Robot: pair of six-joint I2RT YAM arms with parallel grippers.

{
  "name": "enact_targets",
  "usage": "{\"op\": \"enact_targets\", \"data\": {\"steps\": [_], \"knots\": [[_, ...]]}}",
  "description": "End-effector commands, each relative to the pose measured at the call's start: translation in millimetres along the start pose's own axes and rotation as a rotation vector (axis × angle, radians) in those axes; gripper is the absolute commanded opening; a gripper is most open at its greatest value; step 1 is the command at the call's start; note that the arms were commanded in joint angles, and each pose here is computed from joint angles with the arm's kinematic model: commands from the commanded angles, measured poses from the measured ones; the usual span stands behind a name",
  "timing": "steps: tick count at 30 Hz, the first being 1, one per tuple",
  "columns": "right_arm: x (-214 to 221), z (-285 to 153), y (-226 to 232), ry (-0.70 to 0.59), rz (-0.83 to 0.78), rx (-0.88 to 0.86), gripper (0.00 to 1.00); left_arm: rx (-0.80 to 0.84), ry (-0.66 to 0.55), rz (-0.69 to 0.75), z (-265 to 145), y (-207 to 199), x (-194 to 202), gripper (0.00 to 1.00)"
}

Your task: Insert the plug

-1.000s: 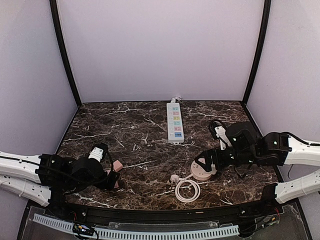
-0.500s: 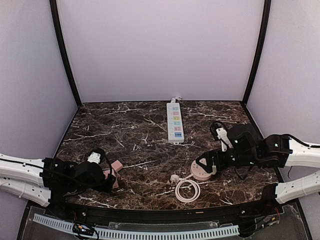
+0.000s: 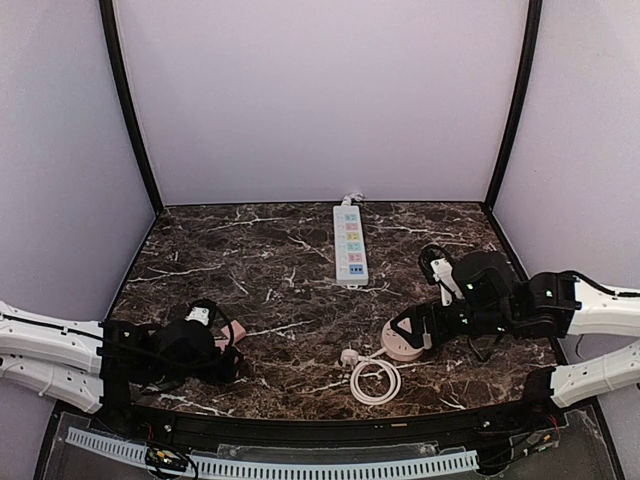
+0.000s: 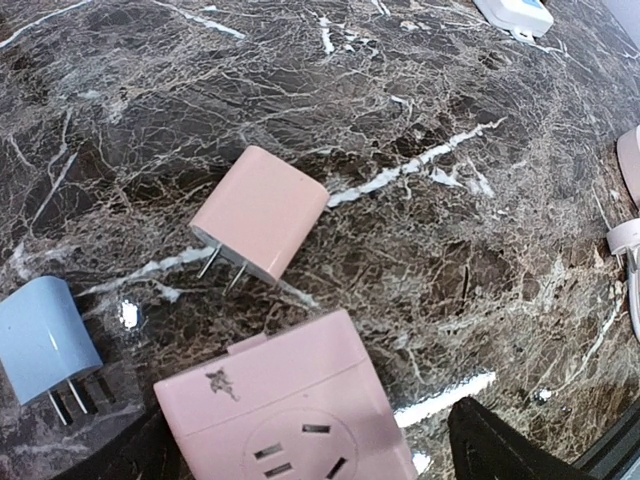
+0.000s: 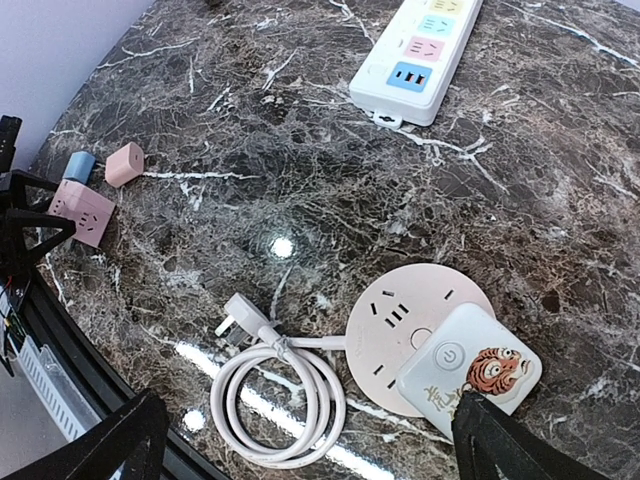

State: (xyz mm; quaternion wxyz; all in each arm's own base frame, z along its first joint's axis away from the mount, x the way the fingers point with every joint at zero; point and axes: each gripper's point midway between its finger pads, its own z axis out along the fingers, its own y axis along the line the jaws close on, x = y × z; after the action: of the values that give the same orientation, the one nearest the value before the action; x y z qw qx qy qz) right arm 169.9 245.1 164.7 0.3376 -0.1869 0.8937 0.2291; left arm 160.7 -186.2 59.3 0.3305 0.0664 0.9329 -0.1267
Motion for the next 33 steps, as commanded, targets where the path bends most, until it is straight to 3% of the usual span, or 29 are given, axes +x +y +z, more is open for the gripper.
{"op": "enact_targets", "data": {"steps": [1,15,21,24,33], "knots": [[1,4,3,-0.01,-0.001,-0.018,0.99,0.034,0.003,0.001,8,-10,0,0.92],[-2,-6,3,-0.044,-0.001,-0.036,0.99,-0.006,0.092,0.098,19,-14,12,0.75],[-4,-7,3,-0.049,-0.003,-0.037,0.99,0.017,0.11,0.142,19,-19,15,0.52],[-5,-8,4,-0.051,-0.007,-0.042,0.99,0.073,0.112,0.174,16,-32,12,0.44],[-14,-13,33,-0.09,-0.089,-0.195,0.98,0.354,0.047,0.273,-8,-91,-12,0.35]]}}
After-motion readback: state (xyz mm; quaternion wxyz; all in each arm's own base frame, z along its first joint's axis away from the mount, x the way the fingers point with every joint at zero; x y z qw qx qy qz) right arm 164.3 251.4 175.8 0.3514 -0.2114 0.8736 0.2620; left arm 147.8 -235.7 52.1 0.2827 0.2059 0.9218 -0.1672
